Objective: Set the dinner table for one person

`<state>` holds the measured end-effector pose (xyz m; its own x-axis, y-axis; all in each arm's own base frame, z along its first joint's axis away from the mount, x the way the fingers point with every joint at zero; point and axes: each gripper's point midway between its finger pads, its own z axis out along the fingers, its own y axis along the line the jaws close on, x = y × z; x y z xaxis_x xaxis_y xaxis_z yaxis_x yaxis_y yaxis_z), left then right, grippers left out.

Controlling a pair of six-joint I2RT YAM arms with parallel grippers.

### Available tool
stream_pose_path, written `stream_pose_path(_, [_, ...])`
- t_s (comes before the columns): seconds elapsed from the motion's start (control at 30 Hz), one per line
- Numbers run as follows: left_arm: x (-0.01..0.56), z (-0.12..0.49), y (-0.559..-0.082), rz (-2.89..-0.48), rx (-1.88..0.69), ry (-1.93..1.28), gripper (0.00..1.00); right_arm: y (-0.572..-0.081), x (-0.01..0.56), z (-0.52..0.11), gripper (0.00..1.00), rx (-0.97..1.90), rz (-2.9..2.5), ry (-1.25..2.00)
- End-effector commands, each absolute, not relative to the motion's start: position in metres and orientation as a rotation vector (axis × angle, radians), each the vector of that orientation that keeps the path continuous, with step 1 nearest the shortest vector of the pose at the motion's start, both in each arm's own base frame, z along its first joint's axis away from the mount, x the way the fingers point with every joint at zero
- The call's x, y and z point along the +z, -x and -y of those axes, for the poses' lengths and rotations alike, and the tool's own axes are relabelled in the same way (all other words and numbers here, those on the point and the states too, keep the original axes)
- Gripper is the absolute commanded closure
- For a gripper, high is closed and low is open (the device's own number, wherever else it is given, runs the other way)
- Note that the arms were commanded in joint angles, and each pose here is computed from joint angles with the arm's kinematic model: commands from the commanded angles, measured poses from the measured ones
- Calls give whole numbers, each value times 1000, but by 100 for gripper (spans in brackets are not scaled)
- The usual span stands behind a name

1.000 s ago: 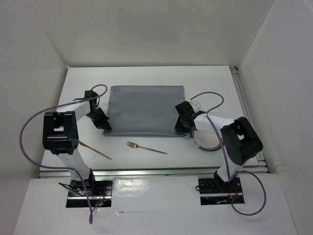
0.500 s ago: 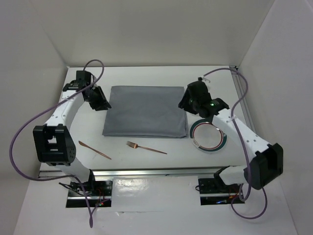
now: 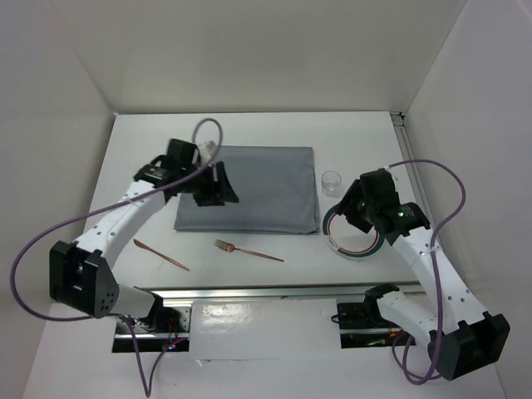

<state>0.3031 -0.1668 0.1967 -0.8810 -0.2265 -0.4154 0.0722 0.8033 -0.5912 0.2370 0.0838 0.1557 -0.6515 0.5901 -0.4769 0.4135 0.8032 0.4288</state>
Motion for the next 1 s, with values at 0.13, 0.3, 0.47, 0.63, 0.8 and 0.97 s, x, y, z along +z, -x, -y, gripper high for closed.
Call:
stream_pose_path(0.13, [166, 322, -259, -2580, -1144, -112, 22, -260, 254, -91, 29, 481, -2200, -645])
stream_pose_path(0.3, [160, 406, -246, -2496, -1426, -127, 30, -250, 319, -76, 28, 474, -2078, -617])
stream_pose_path(0.47, [133, 457, -251, -2575, -1352, -90, 25, -233, 364, -59, 25, 434, -1987, -620])
stream_pose_path(0.63, [102, 483, -245, -2602, -1457, 53, 21, -219, 391, -49, 24, 431, -1920, -616])
stream_pose_path(0.8, [65, 496, -245, -2644, -1428, 115, 19, -210, 391, -51, 23, 433, -1924, -604])
stream_pose_path(0.97, [49, 507, -251, -2632, -1417, 130, 25, -201, 393, -51, 22, 458, -1906, -599])
